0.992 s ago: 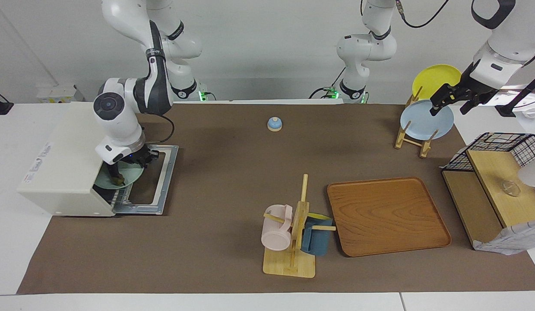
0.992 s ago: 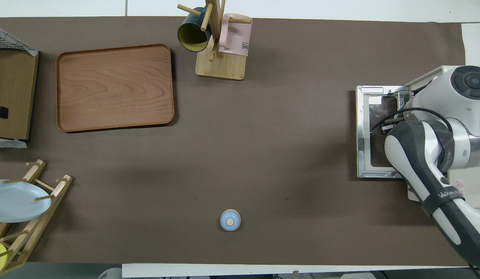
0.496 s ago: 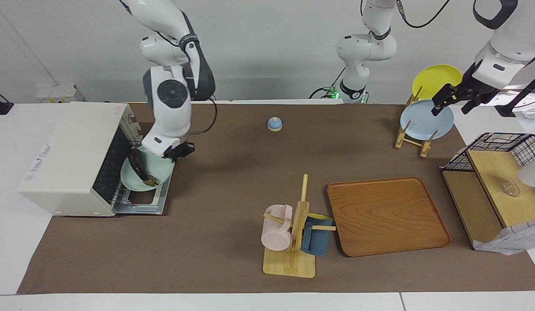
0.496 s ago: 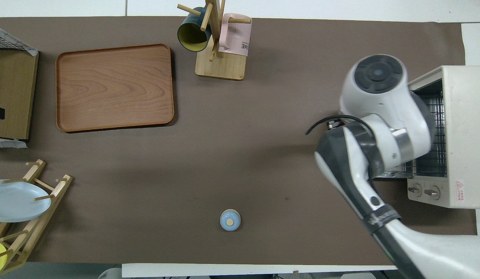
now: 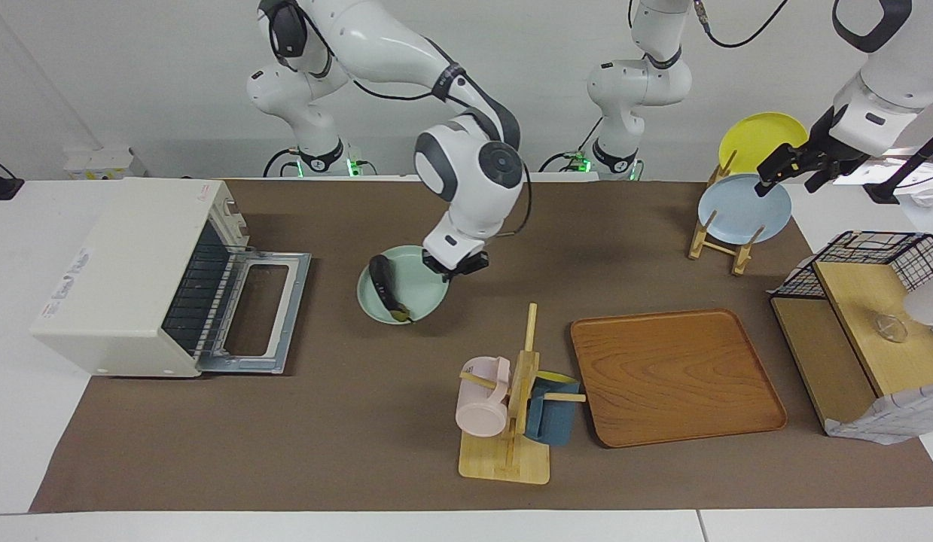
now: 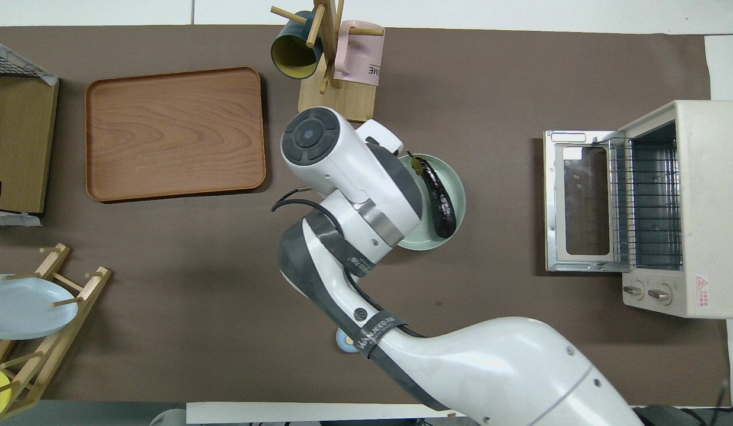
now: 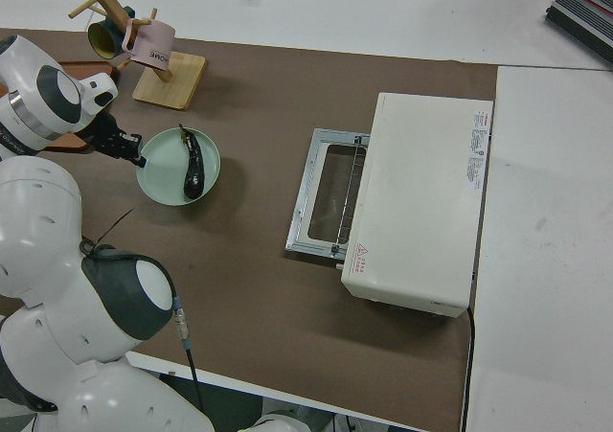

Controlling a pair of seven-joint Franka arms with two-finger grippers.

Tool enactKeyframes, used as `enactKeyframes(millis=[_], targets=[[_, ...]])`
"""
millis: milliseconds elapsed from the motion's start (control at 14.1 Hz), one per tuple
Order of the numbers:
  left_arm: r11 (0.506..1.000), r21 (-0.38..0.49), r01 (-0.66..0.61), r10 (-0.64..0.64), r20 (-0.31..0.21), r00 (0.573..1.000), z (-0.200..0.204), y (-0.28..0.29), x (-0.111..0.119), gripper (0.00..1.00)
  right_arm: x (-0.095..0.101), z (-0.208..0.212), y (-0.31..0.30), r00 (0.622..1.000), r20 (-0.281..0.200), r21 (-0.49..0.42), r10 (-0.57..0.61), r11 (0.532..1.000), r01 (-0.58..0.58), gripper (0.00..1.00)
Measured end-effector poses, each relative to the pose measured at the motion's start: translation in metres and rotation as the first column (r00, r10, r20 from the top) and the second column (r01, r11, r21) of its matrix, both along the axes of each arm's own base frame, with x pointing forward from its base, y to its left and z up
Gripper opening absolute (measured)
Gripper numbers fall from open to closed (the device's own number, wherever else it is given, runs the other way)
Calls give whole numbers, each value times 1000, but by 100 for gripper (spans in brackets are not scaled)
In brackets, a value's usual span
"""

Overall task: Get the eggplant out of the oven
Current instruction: 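Pull the green bowl out and carry it toward the table center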

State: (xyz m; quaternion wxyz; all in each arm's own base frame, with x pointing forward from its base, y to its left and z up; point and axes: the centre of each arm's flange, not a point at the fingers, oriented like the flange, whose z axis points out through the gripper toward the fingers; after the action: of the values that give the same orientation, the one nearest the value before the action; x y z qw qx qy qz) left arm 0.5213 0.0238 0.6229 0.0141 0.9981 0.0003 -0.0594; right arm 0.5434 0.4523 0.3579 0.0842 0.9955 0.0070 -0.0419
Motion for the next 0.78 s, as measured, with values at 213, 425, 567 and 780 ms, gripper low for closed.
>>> enactKeyframes(millis=[213, 425, 567, 780], targets=[[1000, -5, 0, 0, 28, 1000, -23, 0, -6, 100, -15, -20, 55, 997, 41, 58, -72, 996, 69, 3], [1000, -9, 6, -5, 58, 998, -55, -3, -14, 100, -14, -7, 65, 992, 72, 89, -106, 991, 100, 30], [1000, -10, 12, -11, 64, 998, -71, -6, -17, 100, 10, 17, 46, 986, 108, 130, -128, 985, 113, 55], [1000, -7, -15, 16, 124, 992, -104, -45, -11, 100, 61, 60, -52, 992, 103, 120, -72, 991, 60, 54]])
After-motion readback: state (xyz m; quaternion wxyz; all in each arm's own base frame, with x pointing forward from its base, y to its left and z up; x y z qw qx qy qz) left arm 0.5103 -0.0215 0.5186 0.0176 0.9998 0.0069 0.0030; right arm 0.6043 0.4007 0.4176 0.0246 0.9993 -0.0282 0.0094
